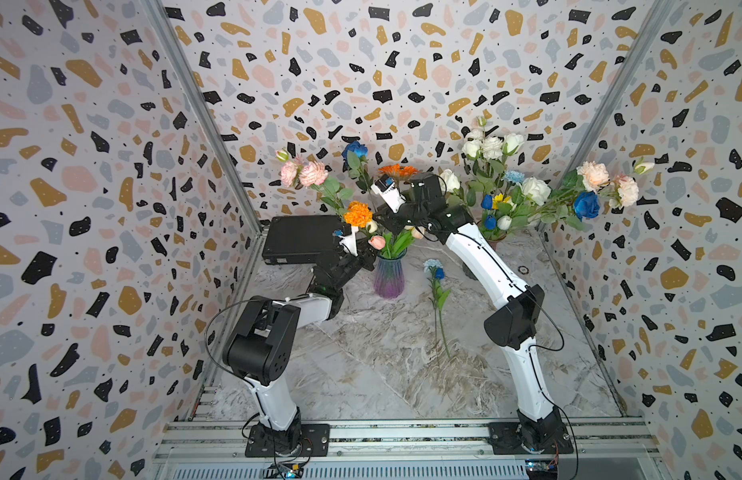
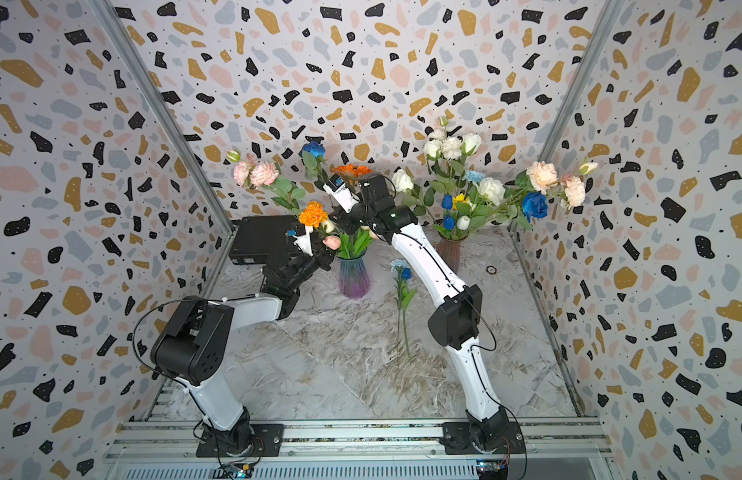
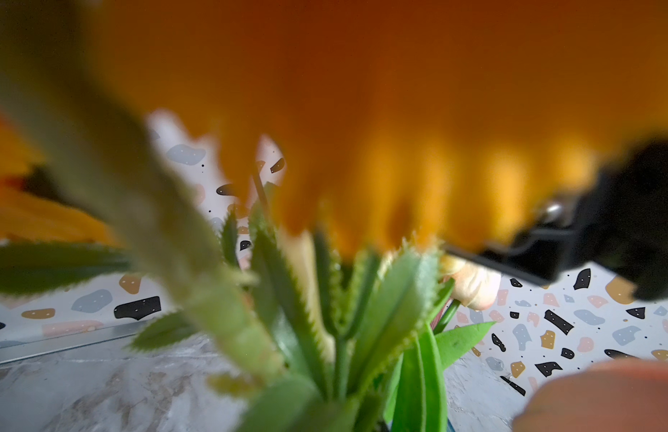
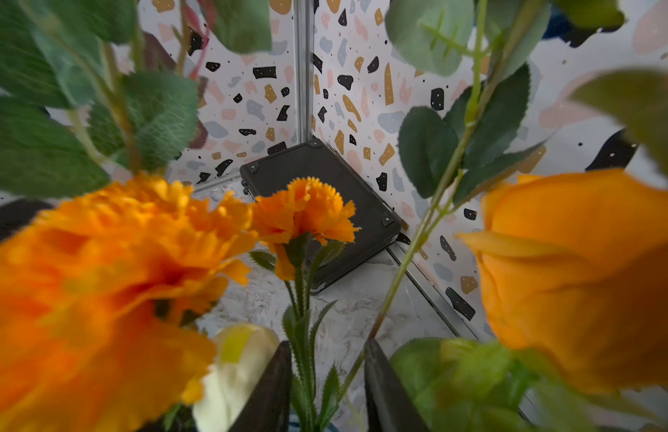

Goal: Pick out blue flowers from the vase
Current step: Pick up the flower from the vase.

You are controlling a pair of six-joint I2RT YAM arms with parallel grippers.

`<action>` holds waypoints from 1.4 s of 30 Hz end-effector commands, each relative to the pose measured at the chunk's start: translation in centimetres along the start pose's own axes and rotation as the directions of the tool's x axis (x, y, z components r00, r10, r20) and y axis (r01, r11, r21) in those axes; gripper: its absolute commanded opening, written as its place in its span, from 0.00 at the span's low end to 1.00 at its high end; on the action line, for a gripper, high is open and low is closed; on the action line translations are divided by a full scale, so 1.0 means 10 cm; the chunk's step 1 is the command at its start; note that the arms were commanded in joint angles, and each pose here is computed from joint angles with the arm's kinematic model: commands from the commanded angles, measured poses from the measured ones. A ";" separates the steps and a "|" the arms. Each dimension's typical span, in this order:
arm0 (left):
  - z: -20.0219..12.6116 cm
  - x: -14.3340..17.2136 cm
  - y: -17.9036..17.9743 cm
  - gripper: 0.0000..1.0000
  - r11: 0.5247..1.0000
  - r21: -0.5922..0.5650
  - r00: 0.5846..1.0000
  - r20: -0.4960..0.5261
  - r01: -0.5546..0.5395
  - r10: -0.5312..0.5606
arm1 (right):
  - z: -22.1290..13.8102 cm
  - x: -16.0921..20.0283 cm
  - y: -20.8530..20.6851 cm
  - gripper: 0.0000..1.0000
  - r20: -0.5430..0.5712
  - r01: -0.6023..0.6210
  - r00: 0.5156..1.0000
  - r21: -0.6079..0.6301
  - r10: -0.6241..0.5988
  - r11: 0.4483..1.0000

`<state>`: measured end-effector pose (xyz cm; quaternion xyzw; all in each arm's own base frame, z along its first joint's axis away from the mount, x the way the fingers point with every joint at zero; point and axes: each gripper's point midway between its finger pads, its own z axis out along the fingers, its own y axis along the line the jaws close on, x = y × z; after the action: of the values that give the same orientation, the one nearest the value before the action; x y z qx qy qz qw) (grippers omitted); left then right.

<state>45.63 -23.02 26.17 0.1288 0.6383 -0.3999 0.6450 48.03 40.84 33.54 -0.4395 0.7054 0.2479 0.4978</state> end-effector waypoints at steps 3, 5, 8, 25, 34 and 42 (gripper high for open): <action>-0.01 -0.01 -0.09 0.16 0.999 0.044 1.000 0.008 -0.011 0.011 | -0.04 -0.24 -0.16 0.34 0.074 0.027 0.997 0.097 -0.035 0.995; -0.01 -0.01 -0.10 0.16 0.999 0.046 1.000 0.012 -0.012 0.012 | 0.00 -0.24 -0.22 0.34 0.081 0.021 0.996 0.123 -0.031 0.992; -0.01 -0.01 -0.10 0.16 0.999 0.050 1.000 0.011 -0.011 0.010 | 0.04 -0.25 -0.25 0.34 0.097 0.015 0.995 0.137 -0.029 0.990; 0.02 0.00 -0.11 0.16 0.998 0.064 1.000 0.008 -0.002 0.001 | 0.30 -0.14 -0.20 0.38 0.093 0.044 0.994 0.147 -0.058 0.988; 0.02 -0.03 -0.14 0.16 0.997 0.074 1.000 0.005 -0.004 0.004 | 0.38 -0.08 -0.24 0.30 0.094 0.046 0.994 0.163 -0.062 0.985; 0.03 0.00 -0.13 0.16 0.997 0.073 1.000 -0.003 0.000 0.000 | 0.35 -0.17 -0.22 0.00 0.119 0.048 0.991 0.153 -0.067 0.987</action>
<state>45.38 -23.34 26.18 0.1371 0.6343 -0.4083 0.6420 52.11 43.28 31.80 -0.4107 0.6882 0.2020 0.5629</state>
